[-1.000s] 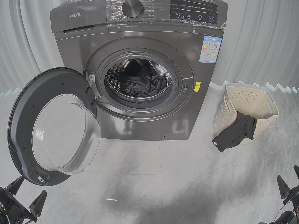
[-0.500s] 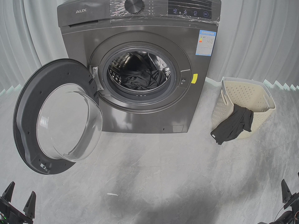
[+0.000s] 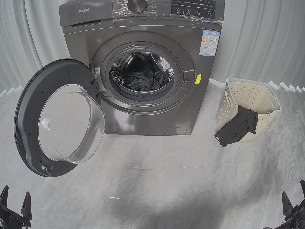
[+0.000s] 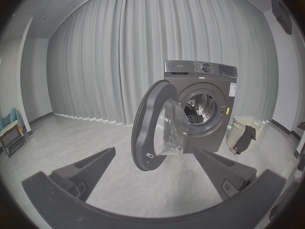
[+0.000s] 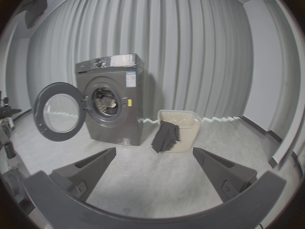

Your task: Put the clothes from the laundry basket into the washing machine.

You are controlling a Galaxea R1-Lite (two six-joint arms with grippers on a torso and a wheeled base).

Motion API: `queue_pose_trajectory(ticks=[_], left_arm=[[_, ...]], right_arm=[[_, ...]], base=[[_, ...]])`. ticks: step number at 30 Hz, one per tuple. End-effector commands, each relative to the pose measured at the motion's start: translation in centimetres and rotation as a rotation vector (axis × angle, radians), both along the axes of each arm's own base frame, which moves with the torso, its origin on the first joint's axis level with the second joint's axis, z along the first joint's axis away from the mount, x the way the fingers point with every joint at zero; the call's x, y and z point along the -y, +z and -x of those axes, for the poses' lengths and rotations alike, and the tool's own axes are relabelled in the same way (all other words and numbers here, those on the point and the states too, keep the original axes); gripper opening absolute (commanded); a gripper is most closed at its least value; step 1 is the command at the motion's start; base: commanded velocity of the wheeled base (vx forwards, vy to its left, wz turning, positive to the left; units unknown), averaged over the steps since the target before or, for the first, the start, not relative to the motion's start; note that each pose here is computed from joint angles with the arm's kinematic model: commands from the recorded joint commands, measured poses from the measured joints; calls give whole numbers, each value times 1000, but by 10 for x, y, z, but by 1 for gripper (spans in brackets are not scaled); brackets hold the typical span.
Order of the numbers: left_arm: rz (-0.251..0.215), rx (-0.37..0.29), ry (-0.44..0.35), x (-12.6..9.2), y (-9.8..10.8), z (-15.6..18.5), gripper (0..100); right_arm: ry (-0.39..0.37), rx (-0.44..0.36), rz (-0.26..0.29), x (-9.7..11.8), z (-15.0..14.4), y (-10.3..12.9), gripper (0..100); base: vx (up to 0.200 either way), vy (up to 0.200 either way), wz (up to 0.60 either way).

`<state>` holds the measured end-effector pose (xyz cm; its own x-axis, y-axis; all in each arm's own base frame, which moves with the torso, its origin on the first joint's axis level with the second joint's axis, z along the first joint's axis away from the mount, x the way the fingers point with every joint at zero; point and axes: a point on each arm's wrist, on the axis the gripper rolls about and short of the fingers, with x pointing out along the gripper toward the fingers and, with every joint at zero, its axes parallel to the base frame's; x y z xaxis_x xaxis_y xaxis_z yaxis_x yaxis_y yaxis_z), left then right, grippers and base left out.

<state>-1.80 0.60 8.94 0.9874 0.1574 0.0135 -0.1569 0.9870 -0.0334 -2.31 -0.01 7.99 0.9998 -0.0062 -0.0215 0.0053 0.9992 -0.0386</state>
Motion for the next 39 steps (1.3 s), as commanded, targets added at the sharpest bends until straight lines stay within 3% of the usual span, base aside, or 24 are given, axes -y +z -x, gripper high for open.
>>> queue_pose_trajectory(ticks=[1,3,5,7,9,11,12,14,16,22,39], left_arm=[[-15,56,30,2,-7,5,100],[-9,55,25,2,-7,5,100],[-10,49,34,2,-7,6,100],[-13,48,30,2,-7,6,100],[-22,44,5,2,-7,6,100],[-21,41,-48,4,-8,5,100],[-20,11,-141,6,-11,5,100],[-8,-32,-201,7,-14,5,100],[-7,-22,-170,6,-14,5,100],[-15,-16,-156,6,-14,5,100],[1,-12,-157,6,-13,5,100]], right_arm=[[-108,24,-19,2,3,2,100],[-91,26,-54,2,3,2,100],[-55,36,-55,1,2,2,100],[-117,39,-61,3,2,1,100],[-127,42,-58,3,2,1,100],[-60,33,-60,1,1,-1,100],[35,17,-31,-1,0,-5,100],[40,17,-19,-1,0,-4,100],[16,17,-46,0,0,-4,100],[17,21,-37,0,0,-4,100],[15,21,-37,0,0,-4,100]], base=[[0,0,0],[0,0,0],[0,0,0],[0,0,0],[0,0,0],[0,0,0],[0,0,0],[0,0,0],[0,0,0],[0,0,0],[0,-200,0]])
